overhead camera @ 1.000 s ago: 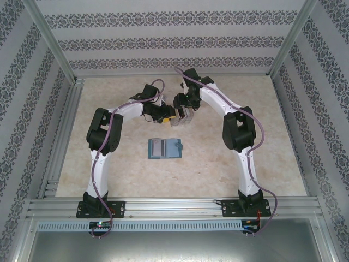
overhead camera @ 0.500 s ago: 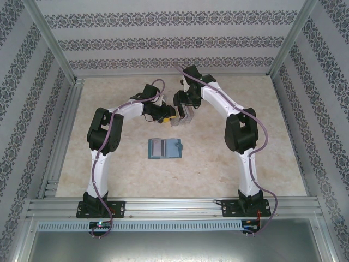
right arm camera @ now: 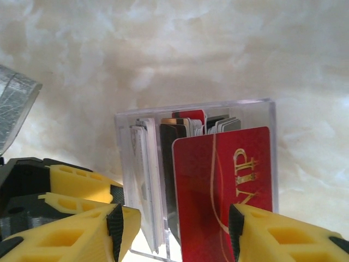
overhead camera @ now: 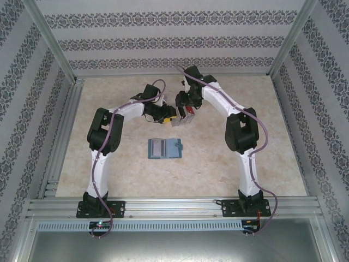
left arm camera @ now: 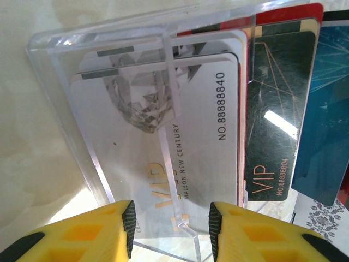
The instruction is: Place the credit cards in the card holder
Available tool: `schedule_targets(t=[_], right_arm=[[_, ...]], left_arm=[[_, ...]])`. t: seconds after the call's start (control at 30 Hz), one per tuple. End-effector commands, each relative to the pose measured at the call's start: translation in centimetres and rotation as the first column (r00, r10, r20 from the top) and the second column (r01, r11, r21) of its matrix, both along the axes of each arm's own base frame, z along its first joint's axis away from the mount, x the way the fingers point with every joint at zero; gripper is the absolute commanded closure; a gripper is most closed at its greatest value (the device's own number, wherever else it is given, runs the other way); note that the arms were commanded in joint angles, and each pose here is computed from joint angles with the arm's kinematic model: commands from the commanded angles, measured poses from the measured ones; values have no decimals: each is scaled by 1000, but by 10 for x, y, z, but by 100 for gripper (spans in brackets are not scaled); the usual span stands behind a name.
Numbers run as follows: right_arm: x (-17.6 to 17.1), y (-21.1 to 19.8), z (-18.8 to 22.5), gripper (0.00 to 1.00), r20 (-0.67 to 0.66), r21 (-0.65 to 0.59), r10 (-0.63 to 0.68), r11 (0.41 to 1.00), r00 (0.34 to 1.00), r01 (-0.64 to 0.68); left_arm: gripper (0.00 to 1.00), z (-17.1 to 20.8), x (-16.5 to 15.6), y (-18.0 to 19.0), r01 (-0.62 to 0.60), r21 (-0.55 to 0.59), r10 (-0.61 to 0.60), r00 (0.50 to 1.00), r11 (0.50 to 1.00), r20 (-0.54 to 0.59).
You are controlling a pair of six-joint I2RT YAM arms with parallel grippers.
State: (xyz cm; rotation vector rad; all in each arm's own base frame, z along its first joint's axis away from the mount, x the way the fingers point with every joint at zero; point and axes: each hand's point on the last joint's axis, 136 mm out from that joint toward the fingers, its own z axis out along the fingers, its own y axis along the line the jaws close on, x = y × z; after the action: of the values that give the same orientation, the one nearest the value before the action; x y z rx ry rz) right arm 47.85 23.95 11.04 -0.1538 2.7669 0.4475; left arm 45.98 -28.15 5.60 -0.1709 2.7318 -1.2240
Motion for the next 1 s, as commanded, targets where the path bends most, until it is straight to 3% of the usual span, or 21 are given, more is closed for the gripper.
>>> schedule_targets(t=[0.0,0.2,0.3,0.6,0.97], right_arm=[[-3,-16,-12,46,-21,-73,-8,997,1000,7],[-3,-20,-15,60,-23,-89,-13,996,1000,11],[-3,-19,-12,73,-17,-82,-12,997,1000,10],[-1,-21,5,91,15,-69,-13,998,1000,14],[-2,-32,27,100,78,-89,-16,996,997,23]], left_arm=[[57,3,-3,-10,34,-9,-34,999,999,5],[58,2,-3,-11,32,-11,-32,999,999,3],[57,1,-3,-11,32,-10,-32,999,999,2],[57,1,-3,-11,31,-9,-31,1000,999,1],[57,5,-3,-11,32,-10,-32,999,999,9]])
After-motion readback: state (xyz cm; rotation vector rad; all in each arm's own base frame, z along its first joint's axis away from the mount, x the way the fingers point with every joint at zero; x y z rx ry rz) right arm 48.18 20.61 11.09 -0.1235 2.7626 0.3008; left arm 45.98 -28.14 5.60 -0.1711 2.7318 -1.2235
